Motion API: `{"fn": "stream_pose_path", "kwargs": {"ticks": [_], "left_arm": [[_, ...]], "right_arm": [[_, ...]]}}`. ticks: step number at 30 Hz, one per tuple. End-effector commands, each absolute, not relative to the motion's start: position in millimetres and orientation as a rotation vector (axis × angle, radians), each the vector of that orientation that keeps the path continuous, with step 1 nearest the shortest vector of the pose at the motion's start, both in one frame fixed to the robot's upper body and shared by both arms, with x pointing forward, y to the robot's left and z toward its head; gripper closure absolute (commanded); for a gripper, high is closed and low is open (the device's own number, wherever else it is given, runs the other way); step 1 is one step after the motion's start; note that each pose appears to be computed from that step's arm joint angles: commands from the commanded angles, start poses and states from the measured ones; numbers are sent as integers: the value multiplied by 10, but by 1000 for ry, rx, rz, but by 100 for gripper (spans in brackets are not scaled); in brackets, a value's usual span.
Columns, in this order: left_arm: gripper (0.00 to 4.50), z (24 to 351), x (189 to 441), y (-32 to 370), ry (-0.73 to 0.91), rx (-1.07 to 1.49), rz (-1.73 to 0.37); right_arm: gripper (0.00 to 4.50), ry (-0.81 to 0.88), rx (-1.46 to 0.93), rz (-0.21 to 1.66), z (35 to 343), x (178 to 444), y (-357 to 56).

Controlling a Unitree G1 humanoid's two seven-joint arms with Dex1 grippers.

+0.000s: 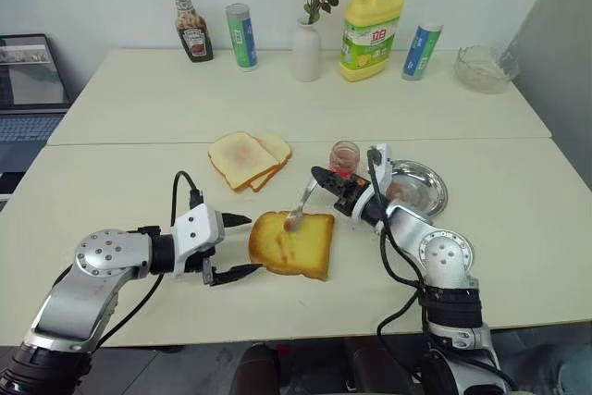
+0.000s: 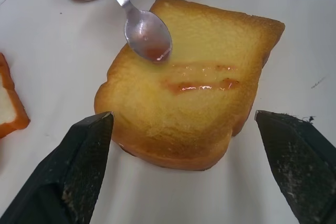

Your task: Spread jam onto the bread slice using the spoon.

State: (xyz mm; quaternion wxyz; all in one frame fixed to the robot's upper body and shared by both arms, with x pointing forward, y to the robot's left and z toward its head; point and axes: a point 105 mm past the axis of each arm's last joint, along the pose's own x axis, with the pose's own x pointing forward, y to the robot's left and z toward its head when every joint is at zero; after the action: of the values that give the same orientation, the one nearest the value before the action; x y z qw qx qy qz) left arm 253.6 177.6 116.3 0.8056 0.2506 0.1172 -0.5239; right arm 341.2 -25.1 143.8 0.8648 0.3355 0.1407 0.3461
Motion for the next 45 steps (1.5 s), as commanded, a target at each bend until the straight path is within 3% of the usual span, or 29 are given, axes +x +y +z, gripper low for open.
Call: {"fn": "stream_pose_path", "kwargs": {"ticks": [1,12,23,36,45], "left_arm": [[0,1253,2515,1748,219,558,-1130],[0,1223,2527,1732,215,549,-1133],[0,1214,2538,1724,207,546,-1133],[0,1221,2532,1728,212,546,-1132],[0,1224,2534,1702,206,546,-1137]], "right_arm": [[449,263,704,815,1569,3334,-125],[449,403,670,900,1398,3011,-225],[449,282,766,827,1714,3117,-422],[449,345,678,872,1476,3097,28],[449,277,649,770,1488,3317,-175]]}}
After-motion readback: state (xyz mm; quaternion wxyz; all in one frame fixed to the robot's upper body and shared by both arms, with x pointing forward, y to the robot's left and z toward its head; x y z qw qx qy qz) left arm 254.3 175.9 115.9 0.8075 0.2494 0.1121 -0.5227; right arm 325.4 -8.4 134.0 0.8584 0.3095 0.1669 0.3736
